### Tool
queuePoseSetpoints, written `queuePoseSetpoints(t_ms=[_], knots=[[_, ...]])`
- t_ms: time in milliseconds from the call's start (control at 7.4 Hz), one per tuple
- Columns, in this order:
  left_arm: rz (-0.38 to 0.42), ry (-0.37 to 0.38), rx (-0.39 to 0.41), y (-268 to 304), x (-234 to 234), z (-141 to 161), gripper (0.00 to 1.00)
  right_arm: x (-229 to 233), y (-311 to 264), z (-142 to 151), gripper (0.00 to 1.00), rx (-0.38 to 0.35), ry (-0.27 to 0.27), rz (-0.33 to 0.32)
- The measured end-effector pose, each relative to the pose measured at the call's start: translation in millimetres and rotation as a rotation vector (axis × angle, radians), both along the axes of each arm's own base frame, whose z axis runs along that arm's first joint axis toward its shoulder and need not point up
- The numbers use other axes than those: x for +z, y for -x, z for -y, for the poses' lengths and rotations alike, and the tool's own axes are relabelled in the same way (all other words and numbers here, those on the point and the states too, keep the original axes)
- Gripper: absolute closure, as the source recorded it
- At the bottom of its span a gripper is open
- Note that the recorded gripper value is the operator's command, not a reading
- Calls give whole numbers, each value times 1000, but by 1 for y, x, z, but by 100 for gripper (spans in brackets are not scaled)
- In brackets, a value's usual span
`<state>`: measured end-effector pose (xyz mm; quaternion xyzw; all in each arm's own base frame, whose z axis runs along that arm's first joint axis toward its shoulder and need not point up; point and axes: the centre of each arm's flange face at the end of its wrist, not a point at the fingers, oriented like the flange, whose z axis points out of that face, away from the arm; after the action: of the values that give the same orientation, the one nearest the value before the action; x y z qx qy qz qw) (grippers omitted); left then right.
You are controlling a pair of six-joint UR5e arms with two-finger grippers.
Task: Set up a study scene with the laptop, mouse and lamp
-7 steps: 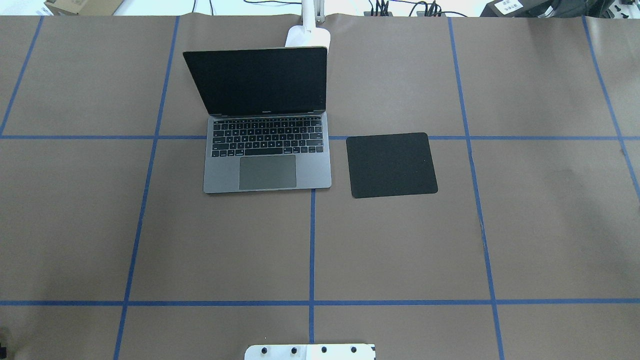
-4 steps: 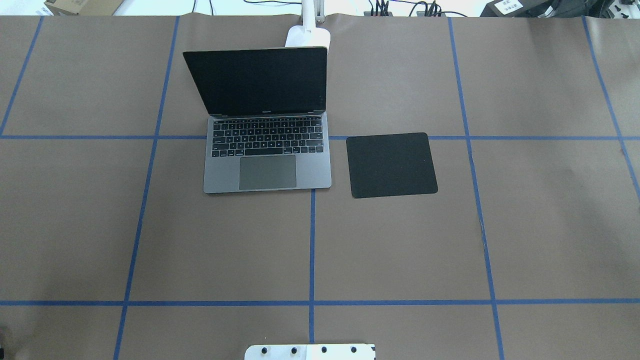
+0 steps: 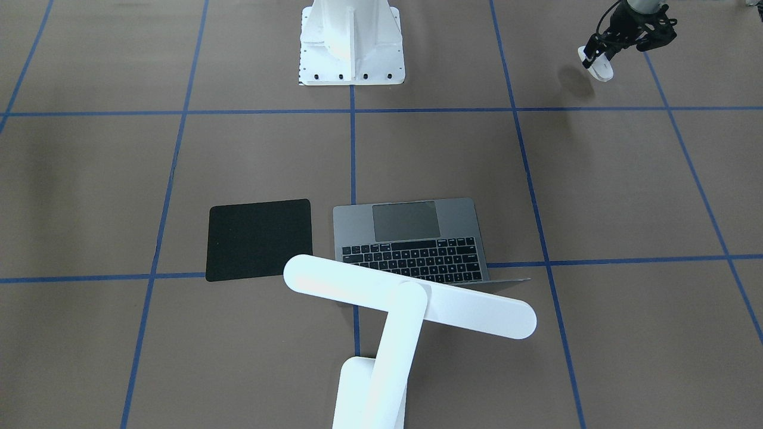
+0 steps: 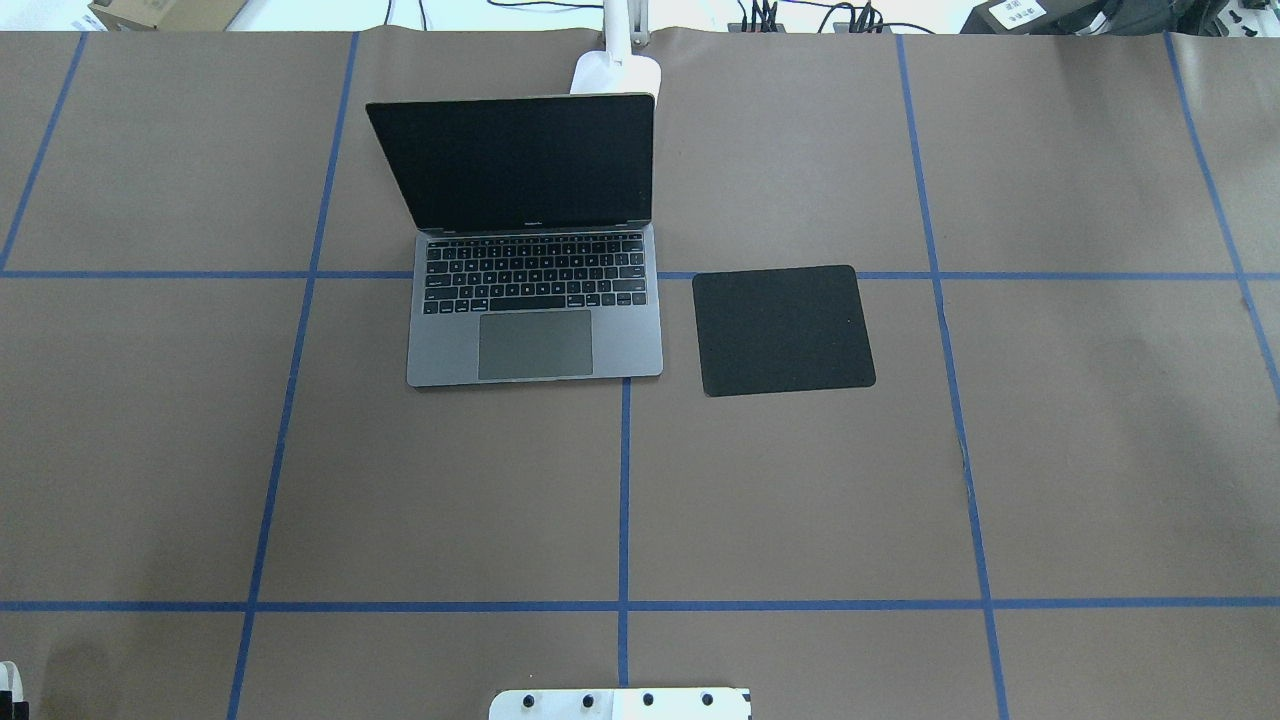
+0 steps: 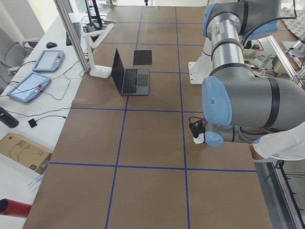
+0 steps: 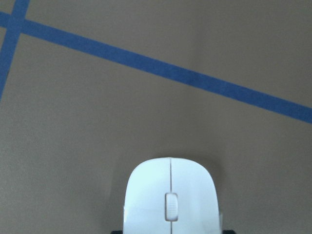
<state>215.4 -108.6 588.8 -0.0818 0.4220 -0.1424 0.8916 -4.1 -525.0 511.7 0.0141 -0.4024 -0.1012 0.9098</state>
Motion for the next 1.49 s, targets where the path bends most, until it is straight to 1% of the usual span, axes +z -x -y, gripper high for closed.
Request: queuePoseSetpoints(t_ms=[270, 405, 541, 946, 1081, 1216, 1486], knots=[[-59, -29, 39, -15, -25, 4, 50, 1, 1, 0, 1, -1, 4, 4], [-79, -61, 54, -29, -41, 14, 50, 2, 1, 0, 1, -1, 9, 7], [-93, -96, 60, -51, -61, 31, 50, 4, 3, 0, 1, -3, 18, 15], [-97, -209, 92, -118, -128, 88, 50, 14, 9, 2, 1, -12, 39, 27], [-97, -263, 103, -146, -161, 111, 50, 14, 10, 3, 1, -14, 41, 27], [-92, -314, 112, -175, -204, 138, 50, 15, 11, 3, 1, -15, 43, 26], [-75, -375, 122, -230, -297, 185, 51, 18, 13, 3, 1, -18, 50, 31]])
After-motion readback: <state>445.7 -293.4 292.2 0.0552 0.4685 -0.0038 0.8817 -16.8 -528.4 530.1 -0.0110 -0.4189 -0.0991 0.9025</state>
